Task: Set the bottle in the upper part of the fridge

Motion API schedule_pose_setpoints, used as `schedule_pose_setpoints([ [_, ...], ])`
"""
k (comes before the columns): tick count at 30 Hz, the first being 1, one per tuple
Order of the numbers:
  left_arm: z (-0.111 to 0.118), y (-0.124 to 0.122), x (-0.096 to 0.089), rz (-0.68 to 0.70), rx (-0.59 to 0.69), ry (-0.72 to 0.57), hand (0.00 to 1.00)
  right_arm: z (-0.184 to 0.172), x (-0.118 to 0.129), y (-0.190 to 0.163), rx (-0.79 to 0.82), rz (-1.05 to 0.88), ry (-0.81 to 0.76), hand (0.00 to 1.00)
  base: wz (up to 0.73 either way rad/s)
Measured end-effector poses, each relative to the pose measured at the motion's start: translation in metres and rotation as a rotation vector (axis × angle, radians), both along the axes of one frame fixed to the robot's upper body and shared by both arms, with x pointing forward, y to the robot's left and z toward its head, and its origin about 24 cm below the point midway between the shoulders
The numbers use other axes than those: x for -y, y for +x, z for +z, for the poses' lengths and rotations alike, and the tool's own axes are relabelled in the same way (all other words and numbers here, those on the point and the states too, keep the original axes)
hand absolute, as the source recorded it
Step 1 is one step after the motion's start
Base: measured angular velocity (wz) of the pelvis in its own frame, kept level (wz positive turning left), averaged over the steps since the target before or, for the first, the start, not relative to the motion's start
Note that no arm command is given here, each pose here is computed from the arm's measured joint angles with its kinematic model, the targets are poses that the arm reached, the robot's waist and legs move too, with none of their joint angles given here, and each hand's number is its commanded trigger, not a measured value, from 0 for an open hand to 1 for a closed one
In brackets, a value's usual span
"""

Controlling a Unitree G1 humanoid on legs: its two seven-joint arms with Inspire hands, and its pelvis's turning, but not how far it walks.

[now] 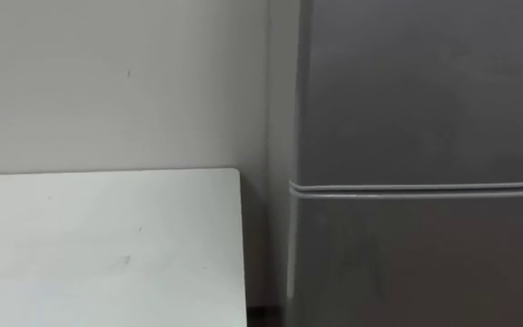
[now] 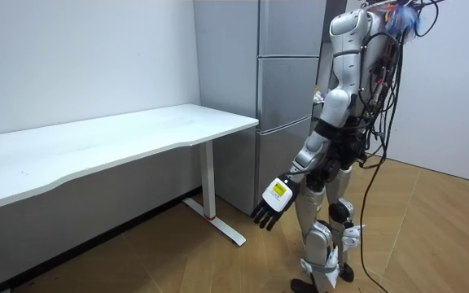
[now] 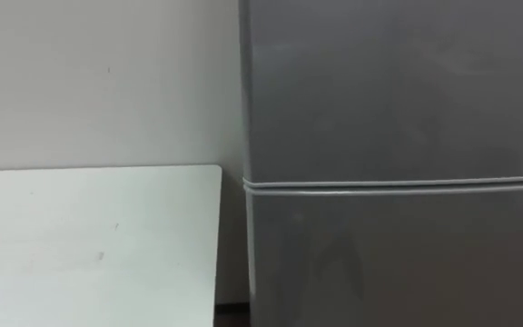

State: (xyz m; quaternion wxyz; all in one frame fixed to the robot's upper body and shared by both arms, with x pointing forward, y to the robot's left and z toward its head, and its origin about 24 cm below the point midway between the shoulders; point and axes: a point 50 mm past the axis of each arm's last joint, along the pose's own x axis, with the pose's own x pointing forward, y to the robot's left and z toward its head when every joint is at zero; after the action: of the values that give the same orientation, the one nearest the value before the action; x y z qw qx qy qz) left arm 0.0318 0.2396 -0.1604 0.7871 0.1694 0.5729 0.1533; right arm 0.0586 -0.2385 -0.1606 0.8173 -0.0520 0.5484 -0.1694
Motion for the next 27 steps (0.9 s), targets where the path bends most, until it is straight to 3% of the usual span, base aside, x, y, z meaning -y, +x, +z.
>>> schedule_pose_setpoints([
  [10,-0.001,0.004,0.006,-0.039,-0.002,-0.012,0.00,-0.003,-0.012,0.003,-0.023,0.119,0.082,0.00,0.06],
  [27,0.000,0.008,0.008,-0.044,0.033,-0.005,0.00,-0.004,-0.015,0.005,-0.012,0.125,0.121,0.00,0.02],
])
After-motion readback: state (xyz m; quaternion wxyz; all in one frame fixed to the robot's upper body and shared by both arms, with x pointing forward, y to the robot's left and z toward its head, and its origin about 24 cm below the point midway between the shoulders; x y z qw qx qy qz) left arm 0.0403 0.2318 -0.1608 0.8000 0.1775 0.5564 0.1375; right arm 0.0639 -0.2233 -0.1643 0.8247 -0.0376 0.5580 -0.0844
